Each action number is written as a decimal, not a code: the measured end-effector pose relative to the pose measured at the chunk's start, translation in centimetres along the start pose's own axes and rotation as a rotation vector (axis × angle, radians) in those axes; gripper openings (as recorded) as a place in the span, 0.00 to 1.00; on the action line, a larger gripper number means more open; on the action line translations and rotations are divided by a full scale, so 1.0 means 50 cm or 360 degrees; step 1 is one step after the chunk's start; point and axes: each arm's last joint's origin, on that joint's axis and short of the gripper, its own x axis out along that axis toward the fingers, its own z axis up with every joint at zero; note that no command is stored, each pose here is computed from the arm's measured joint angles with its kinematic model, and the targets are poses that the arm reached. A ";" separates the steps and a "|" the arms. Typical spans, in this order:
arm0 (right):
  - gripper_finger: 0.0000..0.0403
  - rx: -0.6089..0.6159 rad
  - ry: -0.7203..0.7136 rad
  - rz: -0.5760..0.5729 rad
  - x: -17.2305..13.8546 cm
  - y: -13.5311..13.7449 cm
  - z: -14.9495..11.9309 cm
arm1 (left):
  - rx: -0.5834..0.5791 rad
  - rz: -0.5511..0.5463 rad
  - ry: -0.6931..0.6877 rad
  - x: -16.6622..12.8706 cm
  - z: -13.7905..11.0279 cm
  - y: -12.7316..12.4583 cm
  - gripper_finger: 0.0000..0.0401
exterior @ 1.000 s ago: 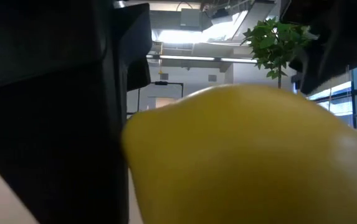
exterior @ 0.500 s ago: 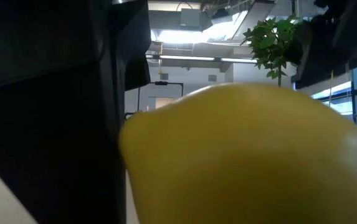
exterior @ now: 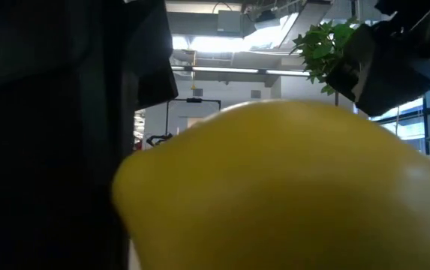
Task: Pick and placing Produce into tupperware
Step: Put the lemon into the transparent container
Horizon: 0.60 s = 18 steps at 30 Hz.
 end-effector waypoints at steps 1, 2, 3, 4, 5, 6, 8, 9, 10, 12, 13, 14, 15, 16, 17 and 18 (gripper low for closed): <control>0.48 -0.0001 -0.0022 0.0020 0.006 0.003 -0.001 | 0.0000 0.0000 -0.0001 0.000 0.000 0.000 0.05; 0.48 -0.0007 -0.0027 0.0029 0.010 0.005 -0.004 | 0.0000 0.0001 0.0000 0.000 0.000 0.000 0.05; 0.49 -0.0020 -0.0034 0.0039 0.014 0.006 -0.006 | 0.0000 0.0001 -0.0001 0.000 0.000 0.000 0.05; 0.49 -0.0042 -0.0056 0.0059 0.020 0.010 -0.008 | 0.0000 0.0000 -0.0001 0.000 0.000 0.000 0.04; 0.49 -0.0055 -0.0077 0.0077 0.024 0.012 -0.009 | 0.0000 0.0000 -0.0001 0.000 0.000 0.000 0.04; 0.49 -0.0084 -0.0092 0.0092 0.028 0.015 -0.010 | 0.0000 0.0000 -0.0001 0.000 0.000 0.000 0.03; 0.50 -0.0111 -0.0109 0.0110 0.034 0.018 -0.014 | -0.0001 0.0000 -0.0002 0.000 0.000 0.000 0.02; 0.51 -0.0126 -0.0124 0.0121 0.037 0.019 -0.014 | -0.0001 0.0000 -0.0002 0.000 0.000 0.000 0.01; 0.52 -0.0134 -0.0128 0.0126 0.038 0.021 -0.015 | -0.0001 0.0000 -0.0002 0.000 0.000 0.000 0.01; 0.56 -0.0135 -0.0152 0.0140 0.039 0.022 -0.013 | -0.0002 -0.0001 -0.0002 0.000 0.000 0.000 0.00; 0.59 -0.0132 -0.0162 0.0139 0.040 0.022 -0.012 | -0.0003 -0.0001 -0.0003 0.000 0.000 0.000 0.01; 0.61 -0.0124 -0.0165 0.0133 0.040 0.021 -0.012 | -0.0005 -0.0001 -0.0003 0.000 0.000 0.000 0.01; 0.63 -0.0113 -0.0163 0.0132 0.041 0.021 -0.013 | -0.0005 -0.0001 -0.0002 0.000 0.000 0.000 0.02; 0.65 -0.0097 -0.0163 0.0131 0.041 0.020 -0.013 | -0.0004 -0.0001 -0.0003 0.000 0.000 0.000 0.03; 0.67 -0.0092 -0.0165 0.0128 0.041 0.020 -0.012 | -0.0002 -0.0002 -0.0003 0.000 0.000 -0.001 0.03; 0.68 -0.0089 -0.0167 0.0130 0.041 0.021 -0.012 | -0.0002 -0.0002 -0.0003 0.000 0.000 -0.001 0.04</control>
